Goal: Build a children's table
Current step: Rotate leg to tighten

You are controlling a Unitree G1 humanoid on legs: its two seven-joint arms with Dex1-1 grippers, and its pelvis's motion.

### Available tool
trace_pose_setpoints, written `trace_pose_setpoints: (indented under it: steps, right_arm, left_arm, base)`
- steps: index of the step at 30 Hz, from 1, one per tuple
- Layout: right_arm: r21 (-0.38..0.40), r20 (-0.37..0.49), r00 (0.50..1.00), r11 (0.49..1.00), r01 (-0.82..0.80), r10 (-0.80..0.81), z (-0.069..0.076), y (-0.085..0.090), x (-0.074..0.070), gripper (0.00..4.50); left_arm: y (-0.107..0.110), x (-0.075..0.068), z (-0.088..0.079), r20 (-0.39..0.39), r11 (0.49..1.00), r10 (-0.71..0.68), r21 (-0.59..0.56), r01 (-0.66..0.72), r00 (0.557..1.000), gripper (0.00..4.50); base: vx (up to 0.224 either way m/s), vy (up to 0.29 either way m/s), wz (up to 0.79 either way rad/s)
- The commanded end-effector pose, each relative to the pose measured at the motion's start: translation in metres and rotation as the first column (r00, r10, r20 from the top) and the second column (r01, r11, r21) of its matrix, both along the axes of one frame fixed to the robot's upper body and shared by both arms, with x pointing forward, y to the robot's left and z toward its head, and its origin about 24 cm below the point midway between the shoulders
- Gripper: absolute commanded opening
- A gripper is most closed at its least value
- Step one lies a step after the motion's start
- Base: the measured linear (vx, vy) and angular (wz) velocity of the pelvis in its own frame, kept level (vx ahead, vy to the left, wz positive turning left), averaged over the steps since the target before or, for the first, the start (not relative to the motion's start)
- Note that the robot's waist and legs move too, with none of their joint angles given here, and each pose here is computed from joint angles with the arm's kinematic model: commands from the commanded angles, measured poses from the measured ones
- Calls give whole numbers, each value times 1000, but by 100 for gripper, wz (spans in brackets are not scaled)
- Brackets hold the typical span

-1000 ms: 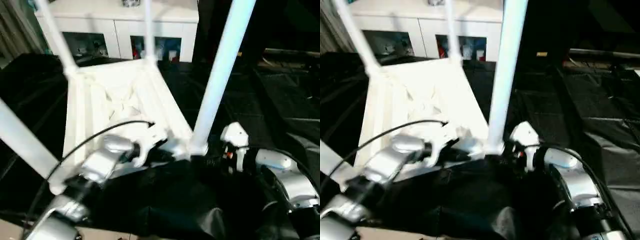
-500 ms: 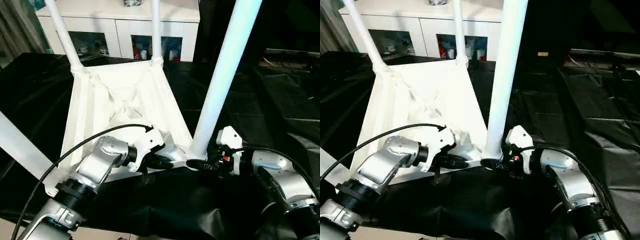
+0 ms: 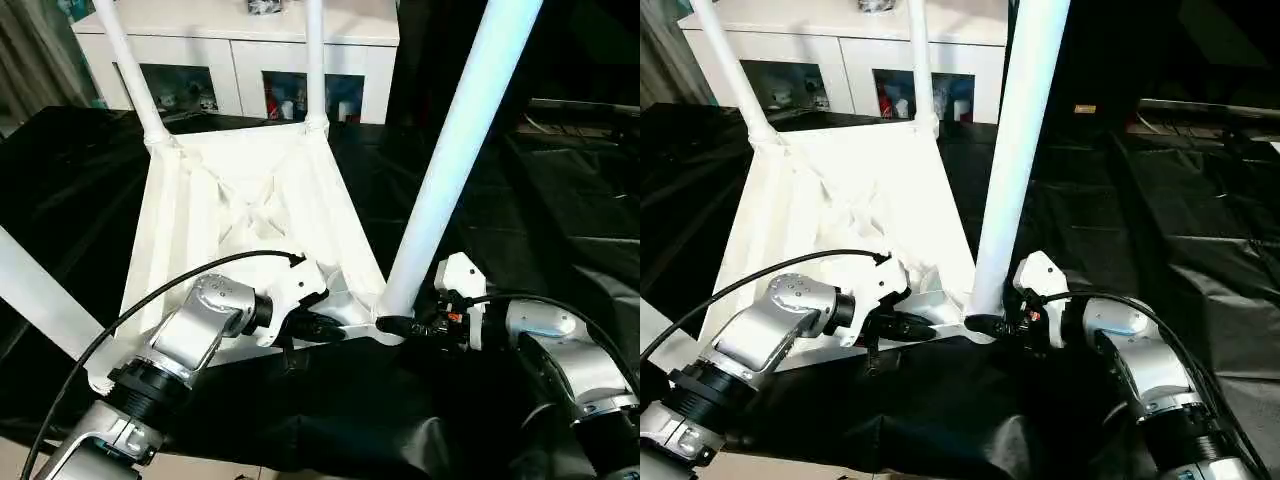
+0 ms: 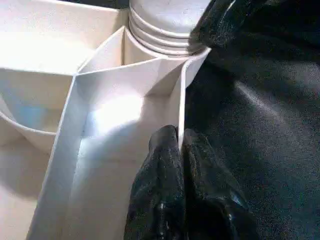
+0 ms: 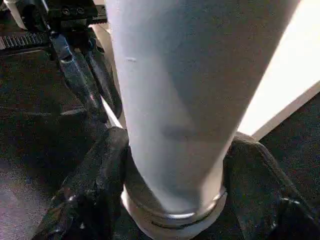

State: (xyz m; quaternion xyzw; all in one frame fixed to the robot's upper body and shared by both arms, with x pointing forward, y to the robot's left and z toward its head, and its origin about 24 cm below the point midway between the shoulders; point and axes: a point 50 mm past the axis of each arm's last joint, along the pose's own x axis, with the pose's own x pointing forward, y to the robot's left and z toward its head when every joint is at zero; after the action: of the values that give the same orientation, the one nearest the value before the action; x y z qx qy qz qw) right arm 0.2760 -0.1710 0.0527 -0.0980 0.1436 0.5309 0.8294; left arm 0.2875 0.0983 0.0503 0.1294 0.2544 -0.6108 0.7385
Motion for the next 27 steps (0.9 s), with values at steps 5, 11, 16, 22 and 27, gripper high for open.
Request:
trace_pose_setpoints:
  steps: [5,11,16,22,27]
  right_arm:
    - [14,-33,988,988,154,-154,-17,5,3,249]
    - [-6,-31,858,859,512,-512,-37,11,21,248]
    - [-35,-21,667,668,744,-744,-48,29,34,247]
    - [-15,-5,596,596,803,-803,-43,55,45,247]
    - [168,-36,671,657,734,-740,-26,71,47,323]
  left_arm:
    - [-9,3,-3,0,998,59,-21,-59,998,0]
    - [-21,27,-10,64,957,289,-27,-287,955,0]
    - [-40,42,-19,86,912,407,27,-410,910,0]
    - [-53,45,-24,103,901,422,68,-429,901,0]
    - [-52,48,-26,113,901,417,75,-427,902,0]
  base:
    - [0,0,0]
    - [0,0,0]
    - [-10,2,-1]
    - [0,0,0]
    - [0,0,0]
